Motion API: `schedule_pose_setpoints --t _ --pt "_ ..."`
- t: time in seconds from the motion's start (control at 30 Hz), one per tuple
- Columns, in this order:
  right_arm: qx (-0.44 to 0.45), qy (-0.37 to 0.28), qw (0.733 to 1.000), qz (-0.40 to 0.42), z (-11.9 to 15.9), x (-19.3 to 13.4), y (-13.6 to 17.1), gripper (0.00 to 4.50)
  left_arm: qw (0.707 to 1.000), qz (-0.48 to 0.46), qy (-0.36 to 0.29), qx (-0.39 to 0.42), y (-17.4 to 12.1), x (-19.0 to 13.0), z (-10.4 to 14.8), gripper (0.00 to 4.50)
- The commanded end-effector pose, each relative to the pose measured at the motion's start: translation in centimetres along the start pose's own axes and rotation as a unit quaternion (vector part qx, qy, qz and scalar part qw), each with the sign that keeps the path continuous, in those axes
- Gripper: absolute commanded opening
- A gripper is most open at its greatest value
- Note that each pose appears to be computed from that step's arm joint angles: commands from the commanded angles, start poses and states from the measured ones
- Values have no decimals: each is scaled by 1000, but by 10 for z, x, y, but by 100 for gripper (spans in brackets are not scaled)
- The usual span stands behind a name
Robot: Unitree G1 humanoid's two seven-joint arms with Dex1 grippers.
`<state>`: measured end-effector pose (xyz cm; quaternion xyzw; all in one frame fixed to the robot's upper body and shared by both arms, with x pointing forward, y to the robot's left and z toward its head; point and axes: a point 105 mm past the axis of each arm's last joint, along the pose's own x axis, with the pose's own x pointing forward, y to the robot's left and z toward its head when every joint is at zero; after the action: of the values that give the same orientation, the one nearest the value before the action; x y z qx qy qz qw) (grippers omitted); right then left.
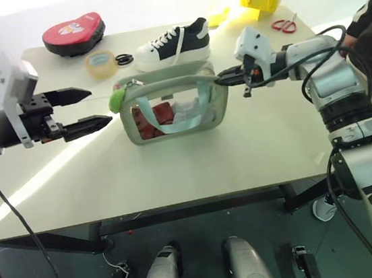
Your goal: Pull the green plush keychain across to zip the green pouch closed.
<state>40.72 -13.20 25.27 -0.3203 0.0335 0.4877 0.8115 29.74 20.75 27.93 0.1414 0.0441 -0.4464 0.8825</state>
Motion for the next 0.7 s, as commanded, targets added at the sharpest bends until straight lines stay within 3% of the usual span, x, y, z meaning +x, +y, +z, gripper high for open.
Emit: schedule_pose_setpoints --t 0.03,0.1,0.2,0.33,0.57,0.7 --pt "-18 3 1000 8 0 -6 4 2 999 3 -16 28 0 -2 14 450" --pt "-14 -1 1000 2 1 -6 4 2 1000 4 -14 27 2 -2 13 450" --pt "-7 -11 1000 13 8 -10 6 109 1000 2 -11 29 2 -3 13 450" --pt "-34 -20 999 -7 23 -19 -5 318 999 6 -18 30 4 -3 16 450" --pt "-70 -63 995 39 57 -7 9 318 999 8 -20 31 4 -3 16 450" --pt "-67 -54 995 42 51 3 12 318 999 7 -17 32 2 -3 14 450"
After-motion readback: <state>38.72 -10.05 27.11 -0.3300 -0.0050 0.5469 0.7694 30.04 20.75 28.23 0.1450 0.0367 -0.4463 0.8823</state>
